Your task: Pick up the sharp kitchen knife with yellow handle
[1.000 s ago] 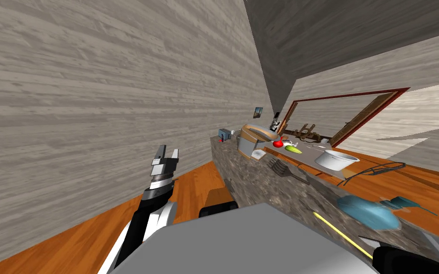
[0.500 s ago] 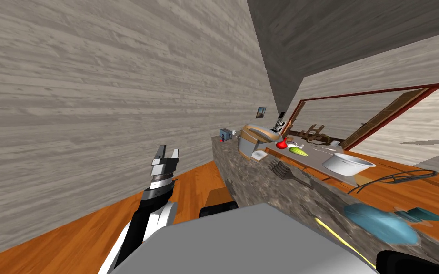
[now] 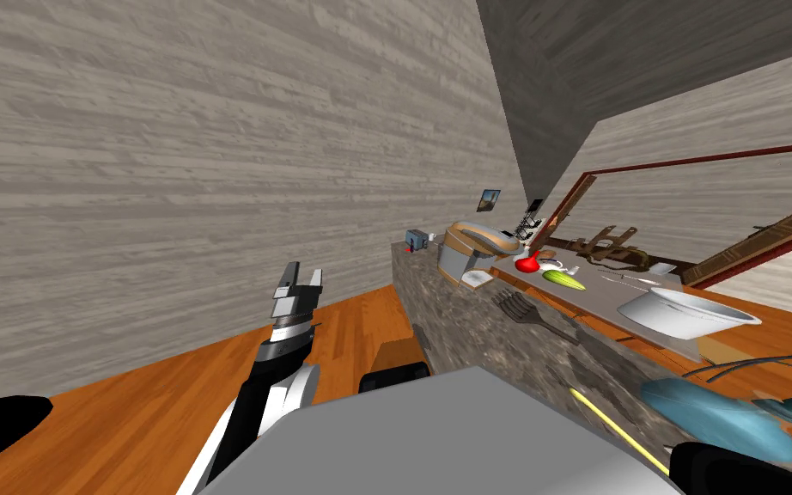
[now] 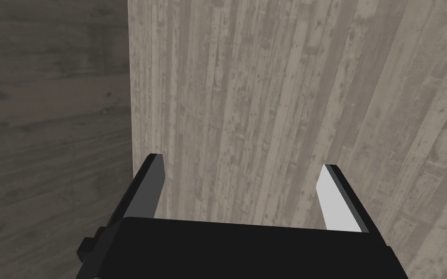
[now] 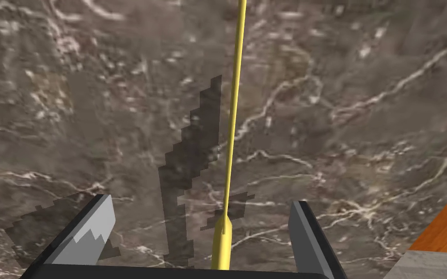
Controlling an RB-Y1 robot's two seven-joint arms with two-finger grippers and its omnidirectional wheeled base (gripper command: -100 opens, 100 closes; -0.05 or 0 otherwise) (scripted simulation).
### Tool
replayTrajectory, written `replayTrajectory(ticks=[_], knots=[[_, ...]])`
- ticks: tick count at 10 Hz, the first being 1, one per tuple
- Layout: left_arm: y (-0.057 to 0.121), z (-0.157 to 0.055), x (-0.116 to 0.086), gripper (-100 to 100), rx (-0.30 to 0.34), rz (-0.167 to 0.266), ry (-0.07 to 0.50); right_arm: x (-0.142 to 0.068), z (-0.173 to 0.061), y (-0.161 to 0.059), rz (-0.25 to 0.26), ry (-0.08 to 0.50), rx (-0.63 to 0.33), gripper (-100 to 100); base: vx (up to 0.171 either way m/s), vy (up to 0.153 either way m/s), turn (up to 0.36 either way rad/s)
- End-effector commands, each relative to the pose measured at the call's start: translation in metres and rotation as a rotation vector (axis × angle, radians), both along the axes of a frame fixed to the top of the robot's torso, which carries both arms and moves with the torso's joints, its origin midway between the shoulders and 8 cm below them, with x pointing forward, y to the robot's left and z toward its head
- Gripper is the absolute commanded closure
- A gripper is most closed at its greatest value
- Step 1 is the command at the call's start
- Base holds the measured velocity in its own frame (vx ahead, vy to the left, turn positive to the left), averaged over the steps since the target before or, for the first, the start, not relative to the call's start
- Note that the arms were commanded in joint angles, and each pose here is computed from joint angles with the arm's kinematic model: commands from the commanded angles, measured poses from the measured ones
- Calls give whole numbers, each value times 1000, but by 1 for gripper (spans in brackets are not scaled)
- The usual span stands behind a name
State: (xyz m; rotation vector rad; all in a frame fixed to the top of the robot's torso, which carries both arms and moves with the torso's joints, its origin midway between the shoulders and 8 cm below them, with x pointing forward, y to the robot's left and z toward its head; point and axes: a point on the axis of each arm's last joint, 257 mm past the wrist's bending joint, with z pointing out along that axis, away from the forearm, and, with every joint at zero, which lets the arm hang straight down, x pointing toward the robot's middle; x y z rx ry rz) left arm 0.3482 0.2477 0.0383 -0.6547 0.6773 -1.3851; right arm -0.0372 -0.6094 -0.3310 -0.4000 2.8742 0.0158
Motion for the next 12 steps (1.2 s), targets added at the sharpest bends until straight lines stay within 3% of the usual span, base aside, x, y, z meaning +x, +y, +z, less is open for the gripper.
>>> replayTrajectory(ticks=[1, 5, 6, 7, 11, 12], knots=[[0, 0, 0, 0, 0, 0, 0, 8, -4, -4, -39, 1, -1, -100, -164, 32, 204], [0, 0, 0, 0, 0, 0, 0, 28, -11, -16, -123, 5, -8, -100, -172, 39, 203], [0, 0, 0, 0, 0, 0, 0, 26, -10, -14, -106, 4, -5, -100, -74, 21, 45], [0, 0, 0, 0, 0, 0, 0, 26, -10, -14, -112, 4, -7, 100, -13, 4, -13], [0, 0, 0, 0, 0, 0, 0, 26, -11, -12, -116, 4, 3, 100, -2, 1, 0], [0, 0, 0, 0, 0, 0, 0, 27, -11, -12, -115, 3, 2, 0, 0, 0, 0]])
